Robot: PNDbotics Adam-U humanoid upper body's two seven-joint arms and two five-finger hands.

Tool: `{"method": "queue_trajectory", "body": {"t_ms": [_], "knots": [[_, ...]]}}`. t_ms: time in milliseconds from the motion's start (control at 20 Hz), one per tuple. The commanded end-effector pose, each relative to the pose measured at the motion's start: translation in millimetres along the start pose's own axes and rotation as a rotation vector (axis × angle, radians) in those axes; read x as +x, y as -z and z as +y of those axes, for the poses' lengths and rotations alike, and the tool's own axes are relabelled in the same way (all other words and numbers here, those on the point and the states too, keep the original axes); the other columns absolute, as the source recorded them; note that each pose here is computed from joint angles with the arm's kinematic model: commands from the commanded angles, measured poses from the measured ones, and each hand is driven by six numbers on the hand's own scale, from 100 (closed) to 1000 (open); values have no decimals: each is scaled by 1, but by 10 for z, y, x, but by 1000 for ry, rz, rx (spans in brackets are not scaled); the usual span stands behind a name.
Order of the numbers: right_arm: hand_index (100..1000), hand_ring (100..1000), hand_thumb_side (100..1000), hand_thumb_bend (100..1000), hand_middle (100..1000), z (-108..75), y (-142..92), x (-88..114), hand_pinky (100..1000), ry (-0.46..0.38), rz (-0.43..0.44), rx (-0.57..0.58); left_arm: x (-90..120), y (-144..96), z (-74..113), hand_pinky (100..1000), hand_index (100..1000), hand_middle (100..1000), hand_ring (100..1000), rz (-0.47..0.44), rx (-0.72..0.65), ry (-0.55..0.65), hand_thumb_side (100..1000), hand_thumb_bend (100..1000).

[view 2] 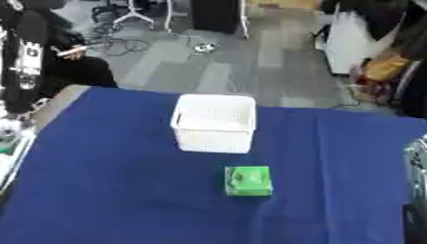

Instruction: Pick up objects on the table and place them in the box.

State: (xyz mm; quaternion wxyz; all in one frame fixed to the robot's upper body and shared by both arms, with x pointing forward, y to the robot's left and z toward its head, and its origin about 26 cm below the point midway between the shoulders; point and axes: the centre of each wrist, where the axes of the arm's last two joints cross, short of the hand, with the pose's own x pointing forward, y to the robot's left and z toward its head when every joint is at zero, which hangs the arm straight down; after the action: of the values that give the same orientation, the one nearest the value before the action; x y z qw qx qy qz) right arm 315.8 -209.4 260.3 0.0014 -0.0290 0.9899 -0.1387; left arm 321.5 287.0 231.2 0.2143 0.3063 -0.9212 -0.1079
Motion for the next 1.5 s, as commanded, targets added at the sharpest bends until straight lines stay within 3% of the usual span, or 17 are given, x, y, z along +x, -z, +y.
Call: {"method": "queue_trajectory", "body": {"t_ms": [50, 200, 300, 350, 400, 750, 1150, 1450, 1500], "knots": [[467, 326, 917, 214, 358, -37, 80, 30, 265, -12, -29, 13, 18, 76, 72, 393, 684, 636, 533, -32, -2, 20, 956, 174], [492, 332, 940, 206, 374, -38, 53, 4, 268, -16, -3, 25, 17, 76, 75, 394, 685, 636, 534, -32, -1, 20, 956, 174], [533, 347, 1000, 249, 404, -64, -20, -107, 266, -39, 77, 94, 7, 67, 80, 392, 685, 636, 533, -26, -1, 23, 956, 174], [550, 356, 971, 184, 416, -88, -61, -193, 272, -57, 123, 151, 1, 60, 80, 391, 686, 637, 533, -23, -4, 25, 953, 173], [566, 365, 1000, 277, 434, -117, -96, -289, 278, -75, 162, 213, -5, 53, 80, 391, 687, 638, 533, -21, -10, 27, 957, 174], [670, 471, 1000, 405, 544, -528, -351, -1048, 428, -237, 331, 722, -22, 37, 106, 390, 687, 639, 532, -15, -19, 40, 958, 174], [733, 550, 1000, 516, 601, -876, -580, -1439, 559, -370, 392, 1113, -23, 34, 106, 389, 687, 639, 531, -15, -23, 42, 958, 174], [741, 577, 1000, 656, 606, -862, -693, -1554, 623, -433, 418, 1243, -26, 28, 102, 387, 687, 638, 530, -14, -26, 40, 955, 173], [741, 577, 1000, 638, 606, -839, -713, -1570, 623, -440, 418, 1255, -26, 27, 102, 387, 687, 638, 530, -13, -27, 40, 958, 173]]}}
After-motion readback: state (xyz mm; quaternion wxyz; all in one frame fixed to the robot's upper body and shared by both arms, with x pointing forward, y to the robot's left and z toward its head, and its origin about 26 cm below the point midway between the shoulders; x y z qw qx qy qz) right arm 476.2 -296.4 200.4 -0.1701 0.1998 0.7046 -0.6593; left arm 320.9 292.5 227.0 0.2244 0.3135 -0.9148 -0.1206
